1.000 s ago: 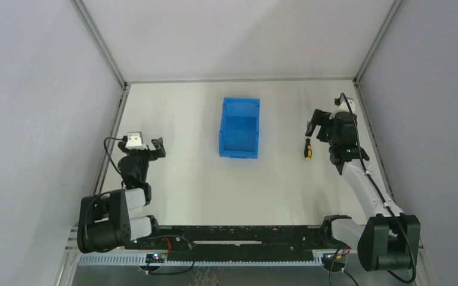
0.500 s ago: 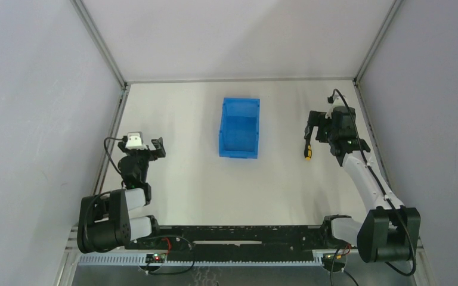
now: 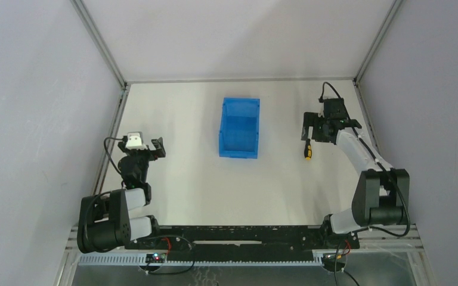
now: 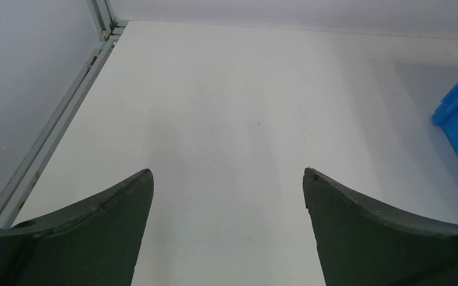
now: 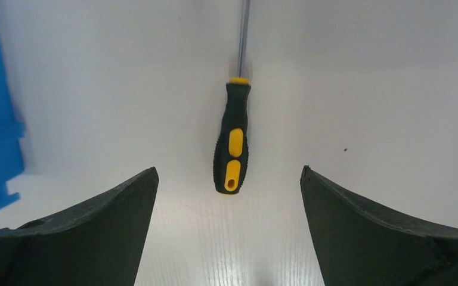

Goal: Put the screwdriver in the bin
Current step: Pick up the screwdriver from the center of the board, then place the screwdriver in the bin.

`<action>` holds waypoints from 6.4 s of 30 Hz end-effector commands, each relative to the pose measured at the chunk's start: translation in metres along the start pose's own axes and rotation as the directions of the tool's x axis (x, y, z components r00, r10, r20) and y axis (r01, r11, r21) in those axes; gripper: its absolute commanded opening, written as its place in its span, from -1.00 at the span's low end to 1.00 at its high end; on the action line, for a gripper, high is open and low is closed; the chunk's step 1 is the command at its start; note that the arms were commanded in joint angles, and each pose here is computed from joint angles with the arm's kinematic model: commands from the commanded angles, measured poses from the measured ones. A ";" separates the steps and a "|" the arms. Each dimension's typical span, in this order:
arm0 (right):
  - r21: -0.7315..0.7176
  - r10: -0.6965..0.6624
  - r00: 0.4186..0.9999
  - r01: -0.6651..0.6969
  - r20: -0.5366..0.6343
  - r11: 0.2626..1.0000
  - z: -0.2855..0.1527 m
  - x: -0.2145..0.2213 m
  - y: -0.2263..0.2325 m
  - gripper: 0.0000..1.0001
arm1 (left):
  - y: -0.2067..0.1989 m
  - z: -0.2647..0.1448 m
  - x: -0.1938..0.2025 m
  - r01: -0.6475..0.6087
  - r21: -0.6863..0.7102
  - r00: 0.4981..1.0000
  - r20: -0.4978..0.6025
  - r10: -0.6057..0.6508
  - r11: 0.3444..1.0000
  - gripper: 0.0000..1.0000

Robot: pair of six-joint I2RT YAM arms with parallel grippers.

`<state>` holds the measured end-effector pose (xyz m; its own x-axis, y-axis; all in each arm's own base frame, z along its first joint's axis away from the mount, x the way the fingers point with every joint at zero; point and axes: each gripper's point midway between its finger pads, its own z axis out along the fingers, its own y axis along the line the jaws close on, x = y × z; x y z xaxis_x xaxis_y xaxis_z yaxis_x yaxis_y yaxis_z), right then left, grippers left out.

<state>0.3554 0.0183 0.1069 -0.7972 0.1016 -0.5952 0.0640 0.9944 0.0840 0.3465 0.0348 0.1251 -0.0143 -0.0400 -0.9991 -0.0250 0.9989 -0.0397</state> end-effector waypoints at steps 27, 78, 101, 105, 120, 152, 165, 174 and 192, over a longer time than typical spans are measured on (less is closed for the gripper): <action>0.100 0.041 0.951 -0.011 -0.306 0.995 0.067 0.050 -0.007 0.14 | -0.002 -0.001 -0.017 -0.003 0.006 0.997 0.079 0.003 1.000 1.00; -0.050 0.012 0.983 -0.003 0.184 0.999 -0.101 -0.164 0.096 -1.00 | -0.002 -0.001 -0.017 -0.004 0.006 0.997 0.079 0.004 1.000 1.00; -0.215 0.032 0.991 -0.002 0.133 0.977 -0.124 -0.130 0.223 -1.00 | -0.002 -0.001 -0.017 -0.004 0.007 0.997 0.079 0.003 1.000 1.00; -0.209 0.015 0.994 0.007 0.105 0.978 -0.113 -0.117 0.240 -1.00 | -0.003 -0.001 -0.017 -0.004 0.008 0.997 0.080 0.004 1.000 1.00; -0.128 -0.029 0.999 0.025 -0.030 0.991 -0.046 -0.068 0.271 -1.00 | -0.002 -0.001 -0.016 -0.004 0.005 0.997 0.079 0.004 1.000 1.00; -0.075 -0.076 0.987 0.066 -0.143 0.995 0.004 -0.009 0.283 -1.00 | -0.002 -0.001 -0.017 -0.004 0.006 0.997 0.080 0.003 1.000 1.00; -0.054 -0.093 0.984 0.086 -0.154 0.995 0.034 0.006 0.284 -1.00 | -0.003 -0.001 -0.017 -0.003 0.009 0.997 0.080 0.003 1.000 1.00; -0.049 -0.089 0.983 0.082 -0.161 0.995 0.056 0.011 0.290 -1.00 | -0.002 -0.001 -0.017 -0.004 0.006 0.997 0.079 0.003 1.000 1.00; -0.031 -0.089 0.977 0.084 -0.196 0.996 0.080 0.027 0.289 -1.00 | -0.002 -0.001 -0.017 -0.003 0.005 0.997 0.080 0.003 1.000 1.00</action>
<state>0.3894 0.3027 0.0494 -0.9189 -0.0160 -0.3941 -0.0349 0.9986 0.0409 0.3465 0.0348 0.1254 -0.0135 -0.0403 -0.9991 -0.0250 0.9989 -0.0399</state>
